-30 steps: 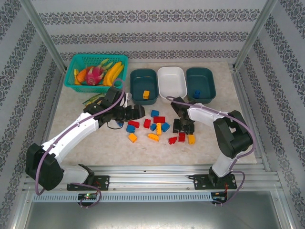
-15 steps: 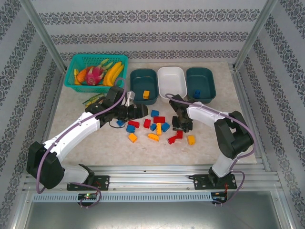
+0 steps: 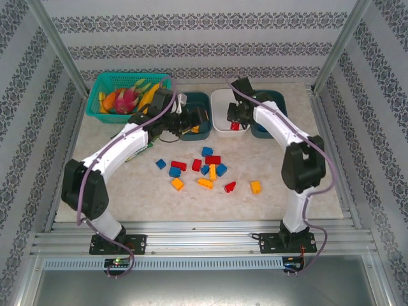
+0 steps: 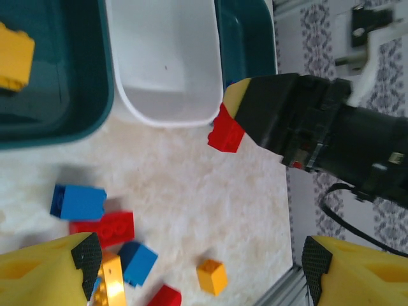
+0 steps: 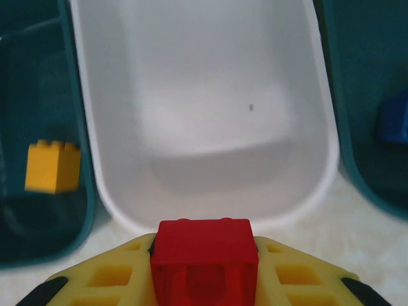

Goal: Sort the legos into containers by color

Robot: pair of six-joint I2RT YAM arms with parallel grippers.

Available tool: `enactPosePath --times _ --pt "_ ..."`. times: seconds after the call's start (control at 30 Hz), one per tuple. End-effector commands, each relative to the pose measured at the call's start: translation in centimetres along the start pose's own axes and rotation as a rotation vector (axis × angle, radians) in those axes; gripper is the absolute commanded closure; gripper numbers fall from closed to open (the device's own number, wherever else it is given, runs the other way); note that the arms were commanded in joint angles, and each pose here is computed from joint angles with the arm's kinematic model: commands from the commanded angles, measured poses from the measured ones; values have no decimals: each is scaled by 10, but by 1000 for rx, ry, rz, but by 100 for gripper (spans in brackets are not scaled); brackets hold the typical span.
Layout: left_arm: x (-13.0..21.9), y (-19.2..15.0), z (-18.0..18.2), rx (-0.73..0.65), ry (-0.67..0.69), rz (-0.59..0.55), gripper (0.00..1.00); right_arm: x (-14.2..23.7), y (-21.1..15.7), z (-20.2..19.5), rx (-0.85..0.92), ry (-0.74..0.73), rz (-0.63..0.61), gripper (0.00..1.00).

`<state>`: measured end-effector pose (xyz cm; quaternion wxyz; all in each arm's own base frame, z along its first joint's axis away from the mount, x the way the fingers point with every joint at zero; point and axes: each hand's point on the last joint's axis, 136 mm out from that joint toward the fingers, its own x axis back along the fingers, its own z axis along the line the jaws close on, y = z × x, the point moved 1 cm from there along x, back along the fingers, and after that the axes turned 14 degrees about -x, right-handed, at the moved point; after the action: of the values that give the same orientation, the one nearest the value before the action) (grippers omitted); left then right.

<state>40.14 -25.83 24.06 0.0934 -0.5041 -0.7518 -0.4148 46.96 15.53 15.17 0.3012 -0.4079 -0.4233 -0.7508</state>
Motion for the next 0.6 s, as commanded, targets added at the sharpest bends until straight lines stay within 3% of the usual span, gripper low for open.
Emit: enactPosePath --times 0.0,0.3,0.43,0.57 --pt "1 36 -10 -4 -47 -81 16 -37 17 -3 7 -35 1 77" --pt "-8 41 -3 5 -27 -79 16 -101 32 9 -38 -24 87 72" --pt "-2 40 -6 6 -27 -79 16 -110 31 7 -66 -20 121 57" --pt "8 39 -9 13 -21 -81 16 -84 45 23 -44 30 84 42"
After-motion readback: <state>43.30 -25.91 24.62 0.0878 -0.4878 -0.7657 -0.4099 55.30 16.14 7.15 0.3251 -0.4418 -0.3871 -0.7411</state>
